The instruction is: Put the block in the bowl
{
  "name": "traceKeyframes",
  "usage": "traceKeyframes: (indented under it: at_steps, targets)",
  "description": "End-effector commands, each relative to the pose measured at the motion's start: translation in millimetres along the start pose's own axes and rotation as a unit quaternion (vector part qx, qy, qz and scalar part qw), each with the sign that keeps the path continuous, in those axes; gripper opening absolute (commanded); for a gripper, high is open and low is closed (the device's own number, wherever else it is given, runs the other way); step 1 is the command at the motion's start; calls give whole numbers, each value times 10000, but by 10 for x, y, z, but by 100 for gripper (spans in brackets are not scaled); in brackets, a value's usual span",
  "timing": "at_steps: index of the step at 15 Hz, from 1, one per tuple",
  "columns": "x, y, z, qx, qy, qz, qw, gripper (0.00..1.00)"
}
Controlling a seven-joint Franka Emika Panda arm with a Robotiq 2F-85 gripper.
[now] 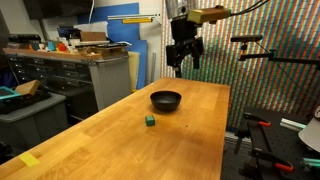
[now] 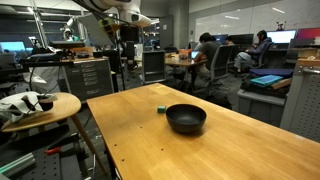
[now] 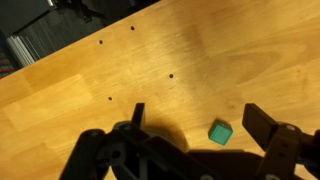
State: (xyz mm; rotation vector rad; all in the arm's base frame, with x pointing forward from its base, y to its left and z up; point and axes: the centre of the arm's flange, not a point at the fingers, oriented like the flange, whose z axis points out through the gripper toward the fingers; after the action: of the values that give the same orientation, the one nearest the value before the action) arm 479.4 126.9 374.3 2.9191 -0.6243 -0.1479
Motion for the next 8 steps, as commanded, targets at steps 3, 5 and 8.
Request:
traceKeyframes:
  at_steps: [3, 5, 8]
  targets:
    - [521, -312, 328, 185, 63, 1418, 9897, 100]
    - [687, -385, 515, 293, 163, 1857, 9820, 100]
    - [912, -504, 791, 340, 344, 2215, 9740, 100]
